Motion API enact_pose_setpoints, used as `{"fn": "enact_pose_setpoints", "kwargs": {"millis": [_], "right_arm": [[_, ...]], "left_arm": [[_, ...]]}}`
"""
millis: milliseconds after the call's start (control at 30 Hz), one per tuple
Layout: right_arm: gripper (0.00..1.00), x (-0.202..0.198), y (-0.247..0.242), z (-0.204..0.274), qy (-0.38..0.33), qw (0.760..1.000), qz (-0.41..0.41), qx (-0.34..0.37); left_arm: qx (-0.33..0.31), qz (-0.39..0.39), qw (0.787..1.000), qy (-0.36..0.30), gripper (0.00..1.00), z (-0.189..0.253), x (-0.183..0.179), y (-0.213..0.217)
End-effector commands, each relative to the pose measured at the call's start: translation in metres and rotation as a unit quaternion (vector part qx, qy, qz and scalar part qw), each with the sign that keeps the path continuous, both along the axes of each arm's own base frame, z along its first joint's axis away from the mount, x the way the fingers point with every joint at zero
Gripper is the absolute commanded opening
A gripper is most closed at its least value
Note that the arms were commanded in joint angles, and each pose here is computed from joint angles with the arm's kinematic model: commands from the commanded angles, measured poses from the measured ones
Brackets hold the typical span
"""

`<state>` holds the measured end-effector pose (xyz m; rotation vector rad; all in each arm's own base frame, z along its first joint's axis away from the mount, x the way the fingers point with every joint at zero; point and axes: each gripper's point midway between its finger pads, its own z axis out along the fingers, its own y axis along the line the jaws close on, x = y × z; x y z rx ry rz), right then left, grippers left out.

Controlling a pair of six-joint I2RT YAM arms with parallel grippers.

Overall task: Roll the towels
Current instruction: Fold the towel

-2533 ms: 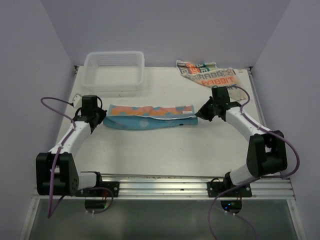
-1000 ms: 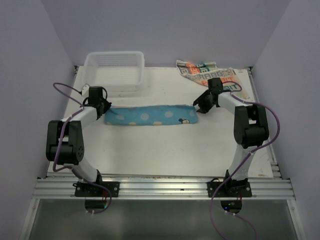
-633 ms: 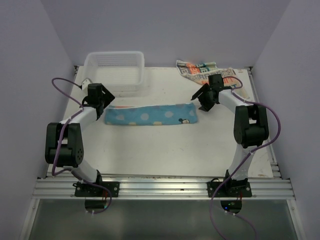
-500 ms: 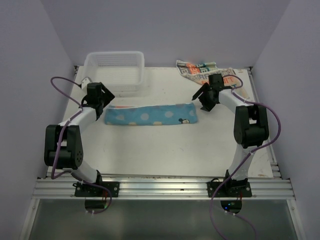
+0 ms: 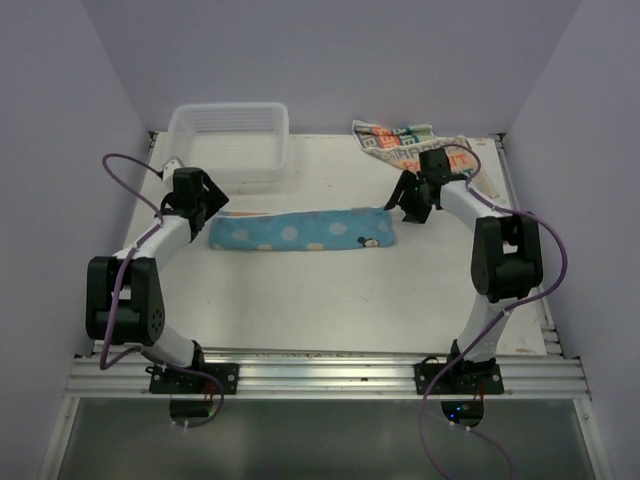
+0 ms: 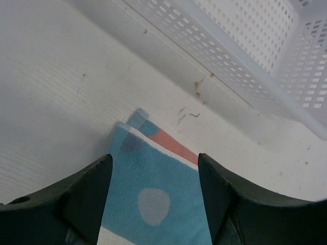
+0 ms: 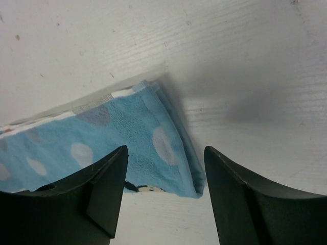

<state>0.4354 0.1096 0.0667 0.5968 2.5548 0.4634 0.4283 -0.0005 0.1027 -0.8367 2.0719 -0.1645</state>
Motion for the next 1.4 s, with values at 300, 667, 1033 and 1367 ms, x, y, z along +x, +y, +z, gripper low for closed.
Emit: {"fn": "enact_pose_setpoints", "kwargs": {"millis": [300,667,1033,1367], "right_arm": [[0.56,-0.038,0.010,-0.037,0.046,0.994,0.097,-0.020],[0.46,-0.052,0.007,-0.063,0.071,0.985,0.112,-0.108],[0.03,-0.064,-0.005,-0.061,0.090,0.975,0.116,-0.164],[0.00,-0.092,-0.043,-0.073,0.121,0.968,0.068,-0.207]], "left_arm": [[0.003,-0.074,0.997,-0.030,0.72,0.063,-0.013,-0.018],[0.016,-0.151,0.988,-0.016,0.72,0.071,-0.032,-0.033],[0.039,-0.178,0.983,0.021,0.72,0.042,-0.041,-0.032],[0.026,-0.188,0.980,0.054,0.65,0.023,-0.026,-0.045]]}}
